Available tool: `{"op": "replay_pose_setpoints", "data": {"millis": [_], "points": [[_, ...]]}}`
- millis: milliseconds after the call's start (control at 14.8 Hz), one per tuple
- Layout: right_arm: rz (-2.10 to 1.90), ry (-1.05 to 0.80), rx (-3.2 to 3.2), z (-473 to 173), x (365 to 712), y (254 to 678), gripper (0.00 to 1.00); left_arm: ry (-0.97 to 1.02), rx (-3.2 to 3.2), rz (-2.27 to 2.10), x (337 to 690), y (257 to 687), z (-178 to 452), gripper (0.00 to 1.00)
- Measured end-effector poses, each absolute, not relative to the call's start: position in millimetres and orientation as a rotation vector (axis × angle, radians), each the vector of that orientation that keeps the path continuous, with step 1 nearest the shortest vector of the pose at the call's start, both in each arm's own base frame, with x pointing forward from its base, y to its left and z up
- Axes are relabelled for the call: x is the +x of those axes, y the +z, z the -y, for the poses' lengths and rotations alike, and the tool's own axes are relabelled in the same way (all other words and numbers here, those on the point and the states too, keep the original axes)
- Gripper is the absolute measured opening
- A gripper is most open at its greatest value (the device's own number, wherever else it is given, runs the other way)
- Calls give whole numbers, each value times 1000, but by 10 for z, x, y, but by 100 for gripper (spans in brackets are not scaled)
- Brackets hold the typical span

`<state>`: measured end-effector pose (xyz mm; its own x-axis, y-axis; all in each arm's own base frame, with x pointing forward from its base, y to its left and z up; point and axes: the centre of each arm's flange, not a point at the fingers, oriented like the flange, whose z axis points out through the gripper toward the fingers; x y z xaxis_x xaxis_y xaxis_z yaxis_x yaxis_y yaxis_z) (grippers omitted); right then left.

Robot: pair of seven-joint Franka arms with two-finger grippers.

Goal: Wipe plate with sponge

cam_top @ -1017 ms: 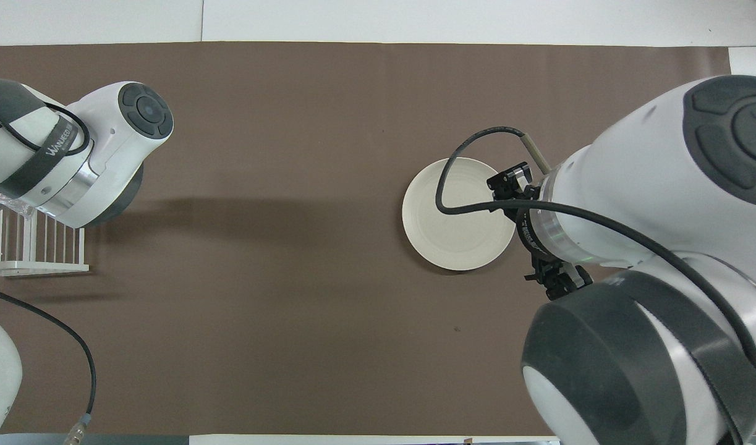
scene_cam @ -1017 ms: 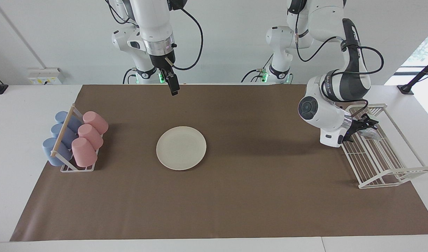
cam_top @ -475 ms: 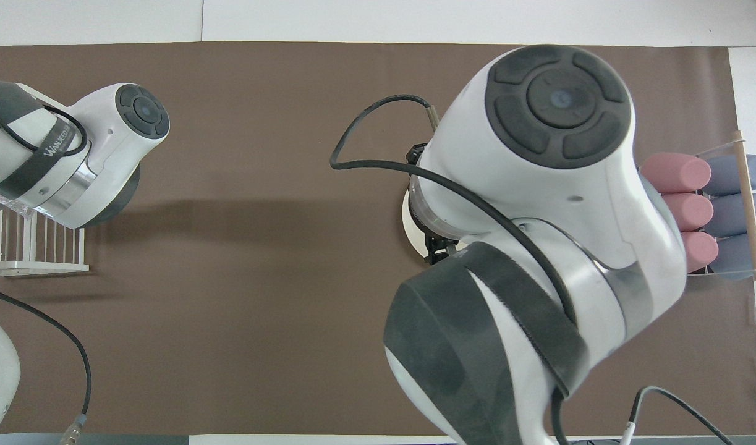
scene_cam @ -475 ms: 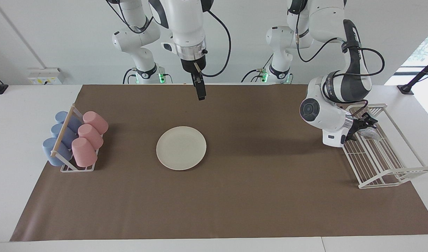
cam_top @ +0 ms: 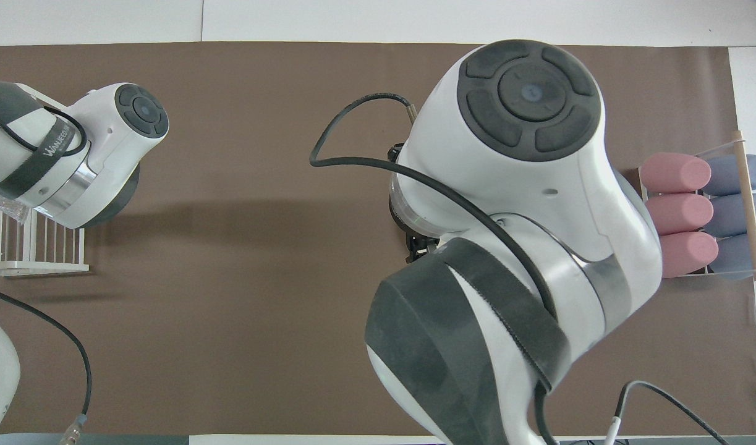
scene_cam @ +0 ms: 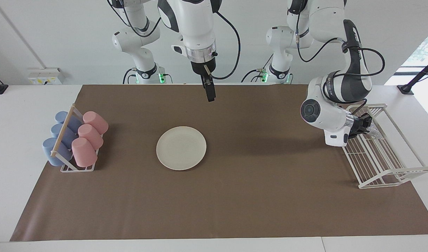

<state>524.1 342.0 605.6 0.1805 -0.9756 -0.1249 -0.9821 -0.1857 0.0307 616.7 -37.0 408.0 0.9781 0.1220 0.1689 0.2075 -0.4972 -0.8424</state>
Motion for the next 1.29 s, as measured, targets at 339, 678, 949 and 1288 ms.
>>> {"op": "replay_pose_setpoints", "data": {"millis": [339, 678, 949, 1288], "points": [[-1966, 182, -2369, -3423, 5239, 6059, 100, -117, -2114, 259, 6173, 4108, 389, 4], [-1966, 186, -2368, -3426, 5237, 6060, 100, -94, -2288, 354, 6257, 4721, 496, 4], [-1953, 286, -2340, -3490, 5197, 6071, 100, 22, -2547, 416, 6202, 5328, 668, 4], [-1955, 292, -2334, -3491, 5192, 6061, 100, 195, -2952, 542, 6109, 5578, 909, 4]]}}
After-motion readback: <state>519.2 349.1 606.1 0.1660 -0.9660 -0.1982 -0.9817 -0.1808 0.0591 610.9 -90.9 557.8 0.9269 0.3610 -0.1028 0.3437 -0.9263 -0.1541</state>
